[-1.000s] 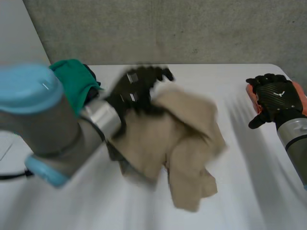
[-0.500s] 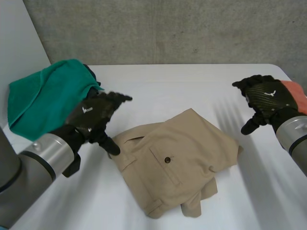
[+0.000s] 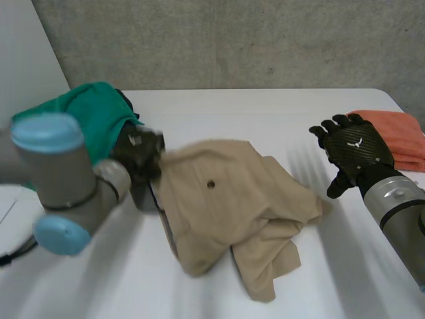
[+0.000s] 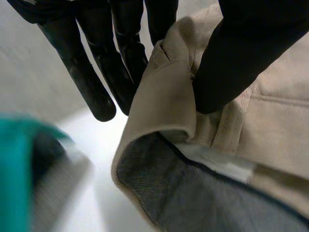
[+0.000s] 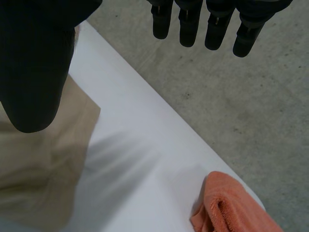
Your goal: Fold the laundry.
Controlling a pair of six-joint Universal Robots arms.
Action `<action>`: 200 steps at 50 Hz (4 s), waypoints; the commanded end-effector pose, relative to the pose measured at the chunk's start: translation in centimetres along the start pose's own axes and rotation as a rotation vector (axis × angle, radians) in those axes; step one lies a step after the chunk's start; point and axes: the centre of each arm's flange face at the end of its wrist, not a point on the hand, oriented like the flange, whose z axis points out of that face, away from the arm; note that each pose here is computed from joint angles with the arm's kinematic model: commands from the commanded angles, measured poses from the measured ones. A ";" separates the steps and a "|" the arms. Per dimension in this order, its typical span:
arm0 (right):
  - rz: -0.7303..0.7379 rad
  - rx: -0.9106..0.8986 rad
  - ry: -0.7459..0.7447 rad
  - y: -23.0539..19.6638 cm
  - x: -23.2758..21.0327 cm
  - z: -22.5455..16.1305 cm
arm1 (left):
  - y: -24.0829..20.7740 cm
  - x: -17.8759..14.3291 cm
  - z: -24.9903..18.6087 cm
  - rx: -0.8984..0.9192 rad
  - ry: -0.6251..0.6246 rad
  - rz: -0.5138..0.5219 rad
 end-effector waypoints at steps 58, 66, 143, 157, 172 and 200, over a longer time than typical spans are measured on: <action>0.270 -0.213 -0.188 -5.0 -4.8 2.4 | -3.1 -3.0 -6.5 0.082 0.112 -0.238; 0.306 -0.276 -0.117 -1.5 -6.1 8.2 | 0.3 -4.7 -4.6 -0.017 0.070 -0.220; 0.063 0.186 -0.147 -1.8 -6.9 8.2 | 1.8 1.0 -2.8 0.146 0.104 -0.064; -0.004 -0.064 -0.304 1.6 -8.7 4.4 | 0.9 -1.0 -8.9 -0.216 0.180 -0.246; 0.149 -0.015 -0.126 -3.4 -3.6 2.2 | 0.4 -3.9 -6.3 -0.184 0.136 -0.184; 0.075 -0.136 -0.210 6.3 -9.7 4.1 | 4.2 -2.1 -1.2 -0.309 0.176 -0.086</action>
